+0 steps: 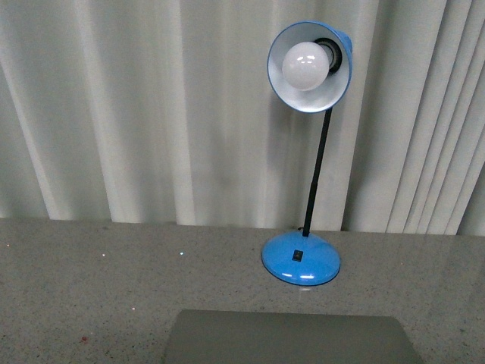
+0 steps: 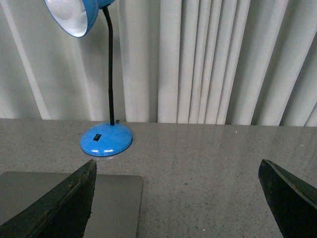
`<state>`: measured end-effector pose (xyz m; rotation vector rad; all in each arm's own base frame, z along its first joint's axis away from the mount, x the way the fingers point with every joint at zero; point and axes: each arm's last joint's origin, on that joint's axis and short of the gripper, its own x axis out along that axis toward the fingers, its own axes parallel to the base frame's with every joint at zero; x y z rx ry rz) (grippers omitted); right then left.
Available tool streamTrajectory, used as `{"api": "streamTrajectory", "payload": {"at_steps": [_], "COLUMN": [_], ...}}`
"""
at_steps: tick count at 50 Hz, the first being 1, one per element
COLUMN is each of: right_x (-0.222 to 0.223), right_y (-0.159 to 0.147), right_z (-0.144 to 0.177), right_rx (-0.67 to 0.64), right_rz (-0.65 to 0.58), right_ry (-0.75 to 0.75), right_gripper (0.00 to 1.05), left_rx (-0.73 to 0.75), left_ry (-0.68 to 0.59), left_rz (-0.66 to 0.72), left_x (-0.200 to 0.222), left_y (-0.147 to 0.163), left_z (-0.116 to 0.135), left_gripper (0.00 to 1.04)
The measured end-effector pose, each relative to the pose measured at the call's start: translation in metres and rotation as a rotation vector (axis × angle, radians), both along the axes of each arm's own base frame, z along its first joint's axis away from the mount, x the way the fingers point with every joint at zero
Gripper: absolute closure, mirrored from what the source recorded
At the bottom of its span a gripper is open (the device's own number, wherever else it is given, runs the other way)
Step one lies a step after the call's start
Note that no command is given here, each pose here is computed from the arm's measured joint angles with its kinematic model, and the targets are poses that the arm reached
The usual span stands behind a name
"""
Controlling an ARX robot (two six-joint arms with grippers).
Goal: Close laptop
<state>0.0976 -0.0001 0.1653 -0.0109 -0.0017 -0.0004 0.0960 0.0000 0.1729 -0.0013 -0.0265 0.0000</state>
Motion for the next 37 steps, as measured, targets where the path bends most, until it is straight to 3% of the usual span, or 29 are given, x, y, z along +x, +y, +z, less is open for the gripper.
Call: {"api": "streamTrajectory", "payload": {"at_steps": [37], "right_x": [0.0000], "right_y": [0.0000], "right_z": [0.0000], "right_rx": [0.000], "right_rz": [0.000], "right_ry": [0.000], "right_gripper": [0.07], "left_rx": [0.000], "left_ry": [0.000], "left_rz": [0.000], "left_x": [0.0000], "left_y": [0.0000], "left_z": [0.0000], "left_gripper": [0.07]}}
